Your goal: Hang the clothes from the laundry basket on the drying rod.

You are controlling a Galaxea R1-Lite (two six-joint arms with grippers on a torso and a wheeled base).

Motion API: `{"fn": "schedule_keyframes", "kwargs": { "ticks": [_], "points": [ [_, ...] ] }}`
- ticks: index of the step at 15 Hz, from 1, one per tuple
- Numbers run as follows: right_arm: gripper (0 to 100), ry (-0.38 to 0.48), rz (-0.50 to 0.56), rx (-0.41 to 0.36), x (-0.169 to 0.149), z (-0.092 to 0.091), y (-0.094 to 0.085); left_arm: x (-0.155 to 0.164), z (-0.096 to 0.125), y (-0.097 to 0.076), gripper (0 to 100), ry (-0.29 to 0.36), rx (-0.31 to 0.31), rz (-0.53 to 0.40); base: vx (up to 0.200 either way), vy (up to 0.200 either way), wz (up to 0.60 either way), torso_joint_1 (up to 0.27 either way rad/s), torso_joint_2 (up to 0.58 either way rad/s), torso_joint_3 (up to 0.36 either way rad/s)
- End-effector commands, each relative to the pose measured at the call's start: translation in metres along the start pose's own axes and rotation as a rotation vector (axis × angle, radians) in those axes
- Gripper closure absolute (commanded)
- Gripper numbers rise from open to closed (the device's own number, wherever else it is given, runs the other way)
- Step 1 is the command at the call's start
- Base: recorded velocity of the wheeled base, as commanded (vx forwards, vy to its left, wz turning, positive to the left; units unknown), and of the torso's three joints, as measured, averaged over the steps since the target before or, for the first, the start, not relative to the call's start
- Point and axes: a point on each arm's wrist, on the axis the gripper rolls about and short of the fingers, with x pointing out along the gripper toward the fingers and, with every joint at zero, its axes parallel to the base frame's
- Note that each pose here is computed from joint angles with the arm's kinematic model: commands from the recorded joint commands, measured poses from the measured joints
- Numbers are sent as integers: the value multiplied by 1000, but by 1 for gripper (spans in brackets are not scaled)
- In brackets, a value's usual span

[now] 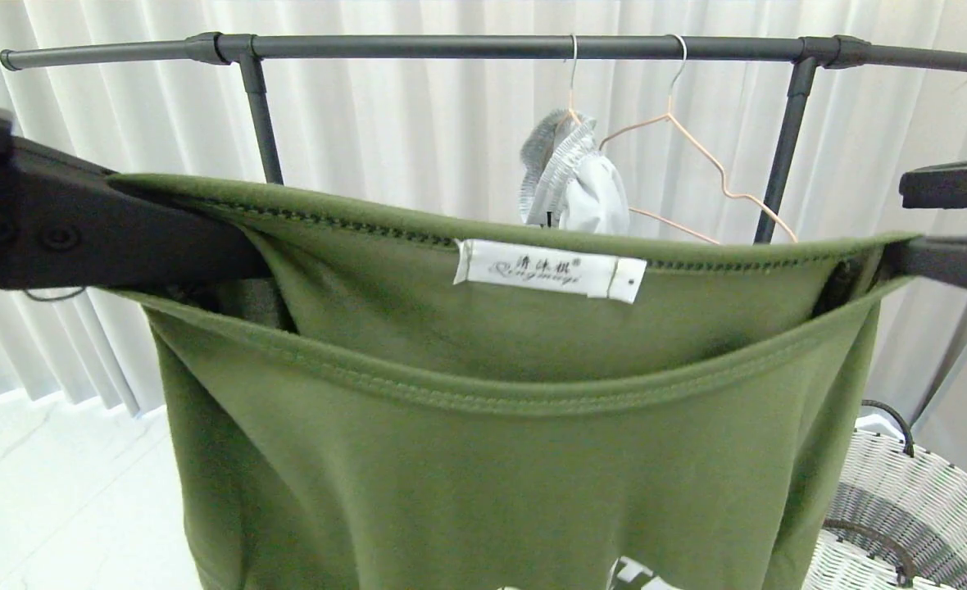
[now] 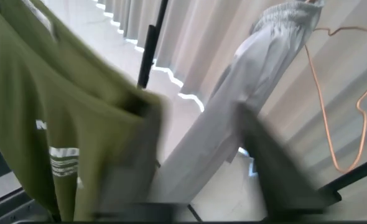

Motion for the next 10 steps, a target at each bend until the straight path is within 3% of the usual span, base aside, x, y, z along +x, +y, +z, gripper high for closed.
{"fn": "schedule_keyframes", "kwargs": {
  "ticks": [1, 5, 7, 10],
  "points": [
    [0, 6, 6, 2, -15, -14, 3, 4, -2, 7, 100, 18, -20, 48, 0, 0, 0, 0, 0, 0],
    [0, -20, 10, 62, -32, -19, 4, 15, -13, 9, 100, 83, -3, 207, 0, 0, 0, 0, 0, 0],
    [0, 7, -53, 82, -31, -22, -2, 11, -15, 10, 100, 80, -2, 217, 0, 0, 0, 0, 0, 0],
    [0, 265, -269, 141, -27, -46, -22, 1, -34, 12, 100, 107, 12, 220, 0, 0, 0, 0, 0, 0]
  ]
}}
